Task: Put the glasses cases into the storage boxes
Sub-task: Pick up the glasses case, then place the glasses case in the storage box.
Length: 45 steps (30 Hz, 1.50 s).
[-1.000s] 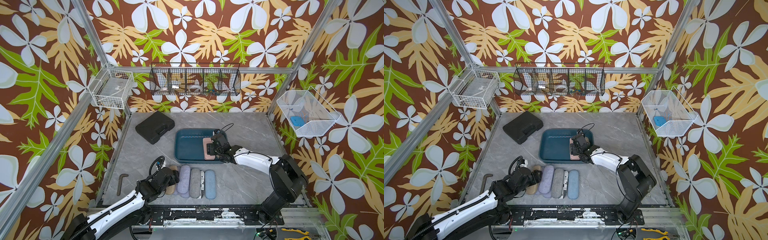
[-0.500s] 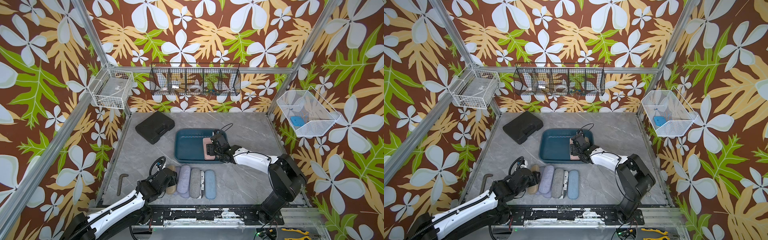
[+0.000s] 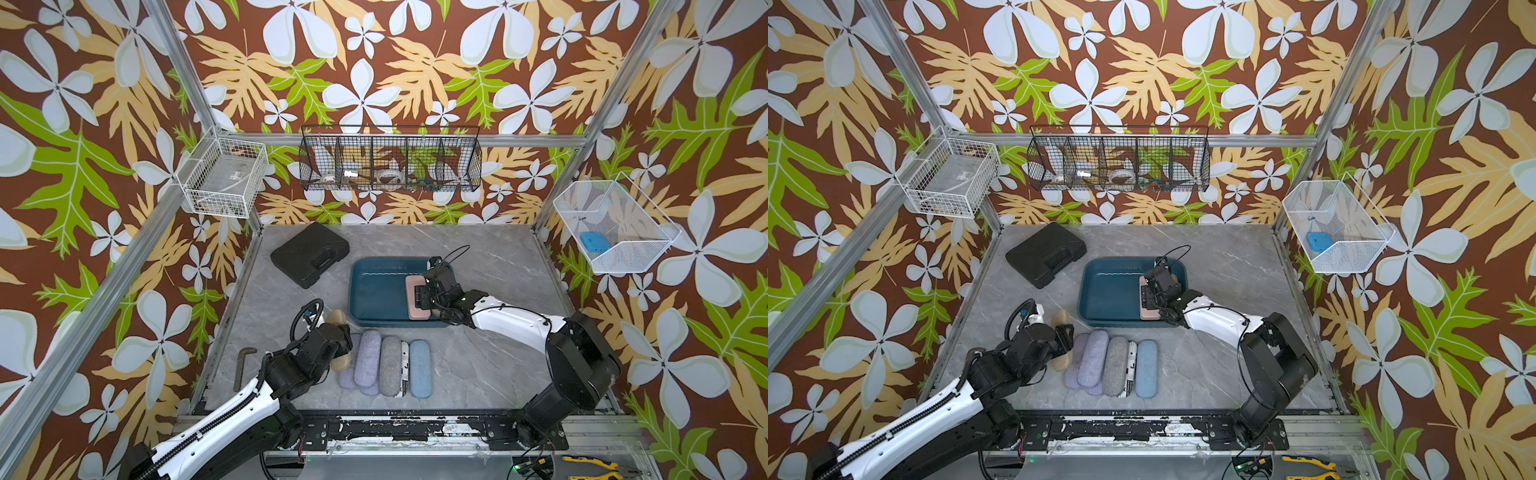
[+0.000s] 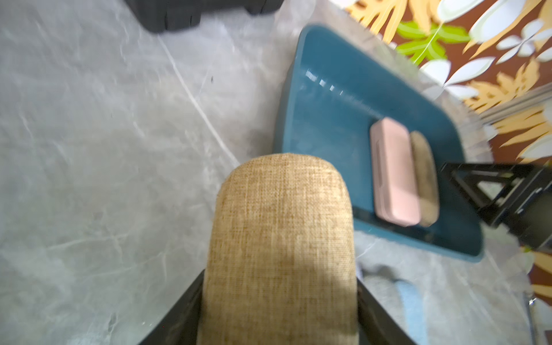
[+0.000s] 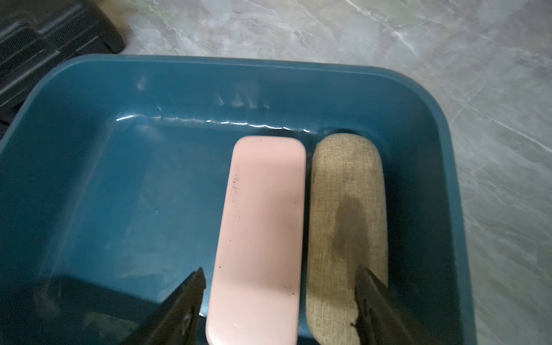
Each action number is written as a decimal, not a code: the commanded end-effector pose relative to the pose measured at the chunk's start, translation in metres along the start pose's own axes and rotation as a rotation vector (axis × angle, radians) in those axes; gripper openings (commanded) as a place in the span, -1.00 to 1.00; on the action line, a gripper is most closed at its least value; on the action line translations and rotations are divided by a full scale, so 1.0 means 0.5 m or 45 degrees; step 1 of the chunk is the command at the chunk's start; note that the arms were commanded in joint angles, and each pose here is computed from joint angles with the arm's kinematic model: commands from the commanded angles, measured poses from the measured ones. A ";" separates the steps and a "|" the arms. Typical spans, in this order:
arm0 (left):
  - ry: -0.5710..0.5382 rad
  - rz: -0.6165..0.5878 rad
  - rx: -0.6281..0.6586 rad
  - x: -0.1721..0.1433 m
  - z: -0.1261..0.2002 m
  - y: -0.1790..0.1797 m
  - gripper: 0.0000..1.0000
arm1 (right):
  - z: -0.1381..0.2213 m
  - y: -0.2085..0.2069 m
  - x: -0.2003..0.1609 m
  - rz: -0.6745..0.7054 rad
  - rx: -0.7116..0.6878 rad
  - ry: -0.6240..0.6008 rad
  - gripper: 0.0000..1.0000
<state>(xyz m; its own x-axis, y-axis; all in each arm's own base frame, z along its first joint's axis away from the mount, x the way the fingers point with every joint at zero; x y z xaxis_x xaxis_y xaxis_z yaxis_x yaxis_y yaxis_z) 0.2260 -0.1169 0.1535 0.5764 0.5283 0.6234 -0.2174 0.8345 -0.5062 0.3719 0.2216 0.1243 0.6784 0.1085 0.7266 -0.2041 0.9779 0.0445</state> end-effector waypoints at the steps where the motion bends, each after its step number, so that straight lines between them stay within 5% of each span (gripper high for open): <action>1: -0.071 -0.009 -0.010 0.039 0.007 -0.034 0.26 | 0.024 -0.014 0.021 0.005 -0.037 -0.041 0.56; 10: -0.137 -0.088 -0.107 0.104 -0.053 -0.200 0.26 | 0.105 -0.086 0.060 -0.047 -0.115 -0.143 0.57; 19: -0.077 -0.224 -0.154 0.092 -0.183 -0.340 0.26 | 0.173 -0.188 0.054 -0.121 -0.232 -0.194 0.57; 29: 0.009 -0.299 -0.042 0.028 -0.319 -0.356 0.27 | 0.202 -0.243 0.021 -0.153 -0.303 -0.186 0.56; 45: 0.097 -0.268 0.018 -0.027 -0.413 -0.312 0.27 | 0.204 -0.259 -0.008 -0.168 -0.323 -0.161 0.56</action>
<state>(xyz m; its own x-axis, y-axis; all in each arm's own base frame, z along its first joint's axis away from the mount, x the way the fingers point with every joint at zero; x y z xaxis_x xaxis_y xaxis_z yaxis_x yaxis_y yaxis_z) 0.4073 -0.2821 0.0956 0.6887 0.2857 0.6664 -0.0996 0.9477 -0.3033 0.3239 0.0791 0.1856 0.5926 -0.0313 0.8049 0.0611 0.9981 -0.0062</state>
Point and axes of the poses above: each gripper's point midway between its finger pads, its own z axis back along the fingers, its own y axis along the line the jaws close on, x = y × z, the point moved 1 cm from there along z, back along the fingers, and after that the axes turned 5 degrees about z, right-handed, at the moved point
